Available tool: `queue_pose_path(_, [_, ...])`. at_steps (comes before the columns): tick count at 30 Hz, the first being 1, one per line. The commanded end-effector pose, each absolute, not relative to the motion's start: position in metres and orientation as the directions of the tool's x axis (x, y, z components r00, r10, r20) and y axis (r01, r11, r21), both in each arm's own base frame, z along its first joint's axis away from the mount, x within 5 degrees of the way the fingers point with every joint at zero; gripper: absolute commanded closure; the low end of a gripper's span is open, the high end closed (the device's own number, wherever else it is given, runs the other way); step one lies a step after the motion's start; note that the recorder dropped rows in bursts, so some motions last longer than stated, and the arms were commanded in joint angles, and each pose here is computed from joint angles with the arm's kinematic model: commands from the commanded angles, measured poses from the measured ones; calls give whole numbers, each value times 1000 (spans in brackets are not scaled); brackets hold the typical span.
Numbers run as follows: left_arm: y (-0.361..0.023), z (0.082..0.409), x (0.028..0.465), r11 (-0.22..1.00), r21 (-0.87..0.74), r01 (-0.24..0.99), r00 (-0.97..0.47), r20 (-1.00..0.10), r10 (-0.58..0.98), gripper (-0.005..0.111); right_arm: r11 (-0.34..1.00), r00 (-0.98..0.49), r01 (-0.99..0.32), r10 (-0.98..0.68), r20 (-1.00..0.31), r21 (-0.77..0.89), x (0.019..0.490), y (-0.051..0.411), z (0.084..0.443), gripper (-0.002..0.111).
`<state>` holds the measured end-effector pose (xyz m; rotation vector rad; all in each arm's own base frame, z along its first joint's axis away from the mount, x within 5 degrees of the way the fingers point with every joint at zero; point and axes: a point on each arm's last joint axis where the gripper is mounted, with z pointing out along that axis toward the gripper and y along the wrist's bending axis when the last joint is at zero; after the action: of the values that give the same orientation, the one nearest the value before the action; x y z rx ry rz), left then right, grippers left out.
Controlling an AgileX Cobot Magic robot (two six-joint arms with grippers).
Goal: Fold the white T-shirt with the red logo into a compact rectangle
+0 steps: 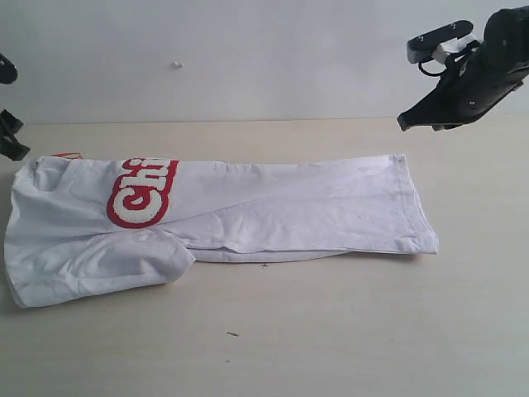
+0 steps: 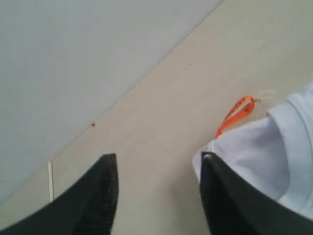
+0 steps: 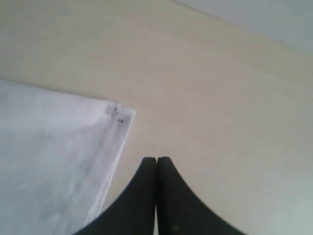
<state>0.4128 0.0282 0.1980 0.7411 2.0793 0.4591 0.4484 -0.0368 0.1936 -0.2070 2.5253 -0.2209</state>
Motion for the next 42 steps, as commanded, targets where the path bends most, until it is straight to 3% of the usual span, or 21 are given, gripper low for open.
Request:
queue_pose_path(1, [30, 208, 401, 838, 456, 299, -565, -623, 541, 86, 978, -841, -154, -205, -500, -143, 444, -32, 192, 108])
queue_pose_path(3, [28, 205, 395, 854, 414, 315, -627, -585, 515, 106, 980, -853, -186, -198, -482, -74, 441, -26, 190, 108])
queue_pose_path(7, [16, 192, 380, 850, 332, 409, -738, -428, 522, 107, 973, -885, -227, -190, -424, 37, 433, -16, 185, 108])
queue_pose_path(11, [-12, 183, 362, 796, 162, 583, -736, -309, 602, 107, 970, -911, -233, -194, -364, 67, 424, -15, 176, 108])
queue_pose_path(15, [-41, 184, 353, 719, -65, 692, -680, -393, 618, 107, 971, -920, -229, -193, -342, 68, 416, -15, 162, 108])
queue_pose_path(18, [-50, 181, 352, 736, -88, 672, -692, -428, 581, 107, 975, -919, -216, -182, -349, 60, 413, -15, 153, 108])
queue_pose_path(24, [-53, 148, 350, 730, 13, 683, -669, -389, 633, 107, 979, -921, -196, -163, -354, 60, 416, -16, 138, 108])
queue_pose_path(29, [-45, 136, 373, 867, 108, 487, -719, -513, 468, 107, 980, -933, -186, -155, -326, 66, 419, -17, 111, 108])
queue_pose_path(35, [-39, 131, 395, 918, 183, 351, -683, -621, 384, 107, 980, -939, -185, -157, -307, 65, 423, -17, 93, 108])
queue_pose_path(42, [-44, 86, 411, 918, 115, 379, -751, -541, 378, 107, 980, -934, -193, -166, -316, 57, 427, -18, 95, 108])
